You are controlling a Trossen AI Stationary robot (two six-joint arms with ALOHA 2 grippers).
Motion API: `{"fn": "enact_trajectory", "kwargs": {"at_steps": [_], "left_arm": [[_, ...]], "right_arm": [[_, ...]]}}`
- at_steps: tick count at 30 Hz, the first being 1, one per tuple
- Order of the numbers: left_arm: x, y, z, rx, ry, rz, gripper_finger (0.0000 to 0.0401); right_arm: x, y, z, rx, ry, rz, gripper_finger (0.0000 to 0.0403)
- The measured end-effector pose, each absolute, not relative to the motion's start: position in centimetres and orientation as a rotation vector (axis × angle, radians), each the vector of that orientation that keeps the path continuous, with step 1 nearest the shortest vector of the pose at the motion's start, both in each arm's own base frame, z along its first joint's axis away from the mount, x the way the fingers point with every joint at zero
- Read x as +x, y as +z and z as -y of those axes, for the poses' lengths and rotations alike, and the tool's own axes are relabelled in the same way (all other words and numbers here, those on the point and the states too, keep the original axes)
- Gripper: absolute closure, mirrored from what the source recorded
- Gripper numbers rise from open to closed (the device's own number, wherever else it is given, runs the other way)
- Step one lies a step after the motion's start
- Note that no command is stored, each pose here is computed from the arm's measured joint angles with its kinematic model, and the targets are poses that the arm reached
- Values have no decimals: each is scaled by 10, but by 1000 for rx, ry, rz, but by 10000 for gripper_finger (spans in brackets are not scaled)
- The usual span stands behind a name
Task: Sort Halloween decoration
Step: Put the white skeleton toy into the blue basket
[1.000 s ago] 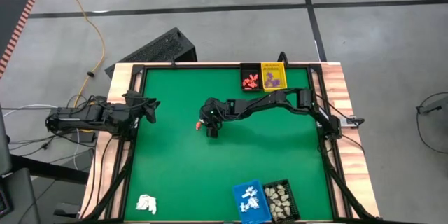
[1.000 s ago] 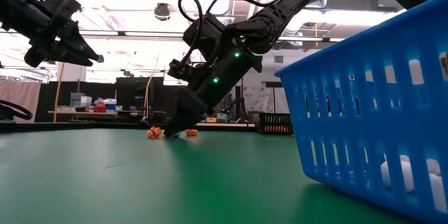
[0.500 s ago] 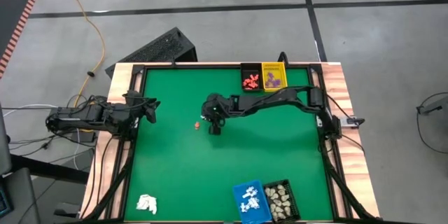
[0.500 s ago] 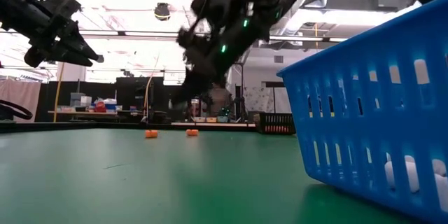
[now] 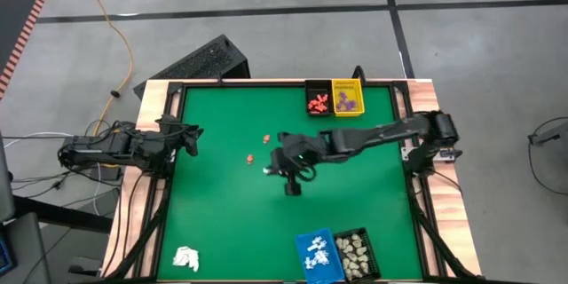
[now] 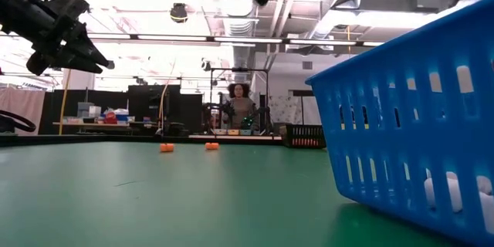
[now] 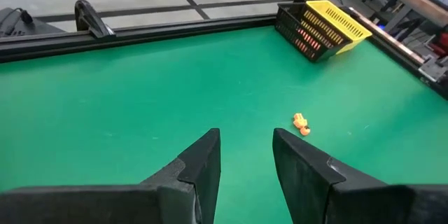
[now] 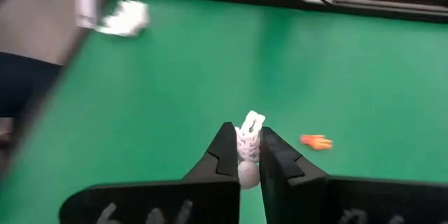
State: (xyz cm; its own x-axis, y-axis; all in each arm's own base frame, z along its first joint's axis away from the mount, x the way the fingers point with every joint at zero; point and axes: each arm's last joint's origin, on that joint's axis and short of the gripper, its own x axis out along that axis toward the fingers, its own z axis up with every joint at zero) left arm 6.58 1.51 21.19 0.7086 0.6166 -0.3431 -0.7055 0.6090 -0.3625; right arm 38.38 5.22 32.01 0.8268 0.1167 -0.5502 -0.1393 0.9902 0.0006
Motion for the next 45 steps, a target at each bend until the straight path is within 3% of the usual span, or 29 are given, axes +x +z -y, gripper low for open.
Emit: {"fn": "enact_trajectory", "kwargs": {"at_steps": [9, 27, 36, 45], "left_arm": [[66, 212, -15, -514, 770, -186, 280], [66, 212, -14, -547, 750, -188, 280], [66, 212, -14, -549, 752, -186, 280], [66, 212, -15, -543, 770, -176, 280]], "right_arm": [[345, 332, -128, 94, 274, -664, 372], [319, 236, -247, 347, 154, -1084, 372], [304, 232, -256, 417, 61, -1152, 368], [304, 228, -246, 407, 5, -1223, 305]]}}
